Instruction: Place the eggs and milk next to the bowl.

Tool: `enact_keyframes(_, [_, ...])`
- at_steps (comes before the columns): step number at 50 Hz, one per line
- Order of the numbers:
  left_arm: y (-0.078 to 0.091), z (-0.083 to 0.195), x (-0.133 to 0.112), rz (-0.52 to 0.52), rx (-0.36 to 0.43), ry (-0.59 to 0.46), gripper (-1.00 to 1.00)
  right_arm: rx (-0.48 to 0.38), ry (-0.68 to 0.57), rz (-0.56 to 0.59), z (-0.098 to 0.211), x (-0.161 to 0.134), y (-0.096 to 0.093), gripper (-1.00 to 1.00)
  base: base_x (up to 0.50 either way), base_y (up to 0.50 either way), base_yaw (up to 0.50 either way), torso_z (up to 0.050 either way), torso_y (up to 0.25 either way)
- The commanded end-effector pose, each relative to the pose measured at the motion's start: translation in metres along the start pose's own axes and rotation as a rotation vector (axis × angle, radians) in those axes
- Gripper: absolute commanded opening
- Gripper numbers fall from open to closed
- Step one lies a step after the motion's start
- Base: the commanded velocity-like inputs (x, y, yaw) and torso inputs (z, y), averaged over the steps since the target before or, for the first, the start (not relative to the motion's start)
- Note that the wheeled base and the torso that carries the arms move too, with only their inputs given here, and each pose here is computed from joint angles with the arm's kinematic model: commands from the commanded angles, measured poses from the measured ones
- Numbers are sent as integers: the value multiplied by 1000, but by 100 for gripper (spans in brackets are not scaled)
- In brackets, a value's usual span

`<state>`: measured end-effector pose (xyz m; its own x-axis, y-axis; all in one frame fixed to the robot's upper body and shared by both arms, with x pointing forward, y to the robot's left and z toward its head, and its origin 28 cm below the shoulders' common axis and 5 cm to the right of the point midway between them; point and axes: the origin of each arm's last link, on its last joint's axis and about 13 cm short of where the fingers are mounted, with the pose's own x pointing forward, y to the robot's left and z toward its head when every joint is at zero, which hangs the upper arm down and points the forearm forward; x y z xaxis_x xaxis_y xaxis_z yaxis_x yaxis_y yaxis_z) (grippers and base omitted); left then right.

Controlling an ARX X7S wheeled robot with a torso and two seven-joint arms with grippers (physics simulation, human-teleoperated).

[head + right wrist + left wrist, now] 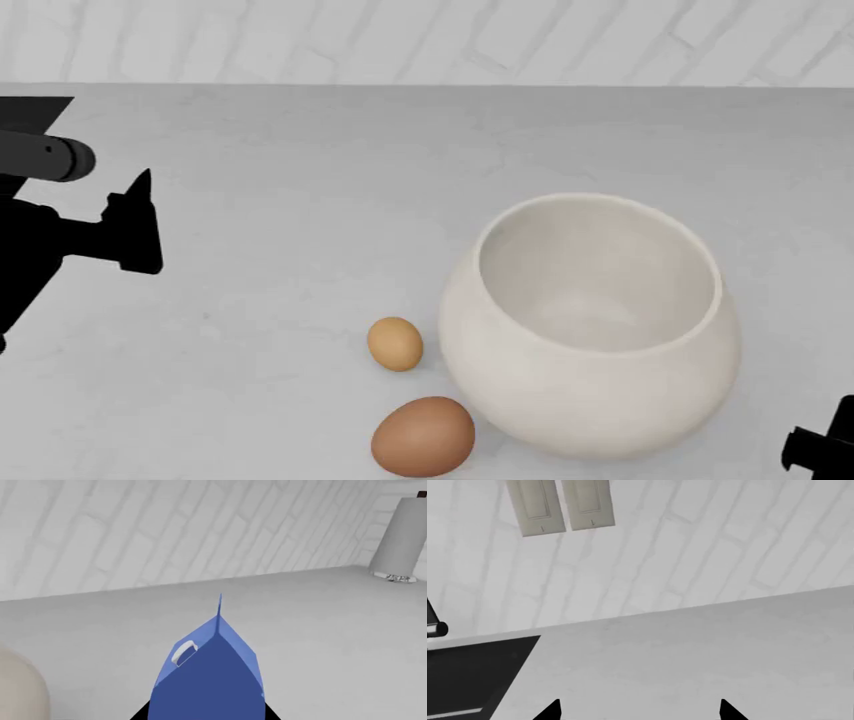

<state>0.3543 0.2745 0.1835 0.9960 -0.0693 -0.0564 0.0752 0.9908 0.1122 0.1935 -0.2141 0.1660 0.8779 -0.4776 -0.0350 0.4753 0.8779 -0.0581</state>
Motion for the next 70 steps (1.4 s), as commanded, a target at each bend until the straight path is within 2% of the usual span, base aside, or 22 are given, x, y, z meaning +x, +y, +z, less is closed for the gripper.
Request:
enact_keyframes(1, [-1, 0, 0, -5, 6, 0, 100, -9, -48, 64, 5, -4, -6, -100, 0, 0, 0, 0, 0])
enact_keyframes(21, [-3, -1, 1, -14, 12, 0, 100, -13, -71, 215, 10, -12, -12, -100, 0, 0, 0, 0, 0])
enact_keyframes(40, [-3, -1, 0, -14, 11, -1, 100, -56, -75, 388, 13, -16, -10, -100, 0, 0, 0, 0, 0])
enact_keyframes(57, [-1, -3, 0, -9, 8, -1, 100, -70, -65, 427, 10, -7, 1, -100, 0, 0, 0, 0, 1])
enact_keyframes(70, [2, -7, 1, -2, 5, 0, 100, -75, -38, 411, 3, -6, -1, -100, 0, 0, 0, 0, 0])
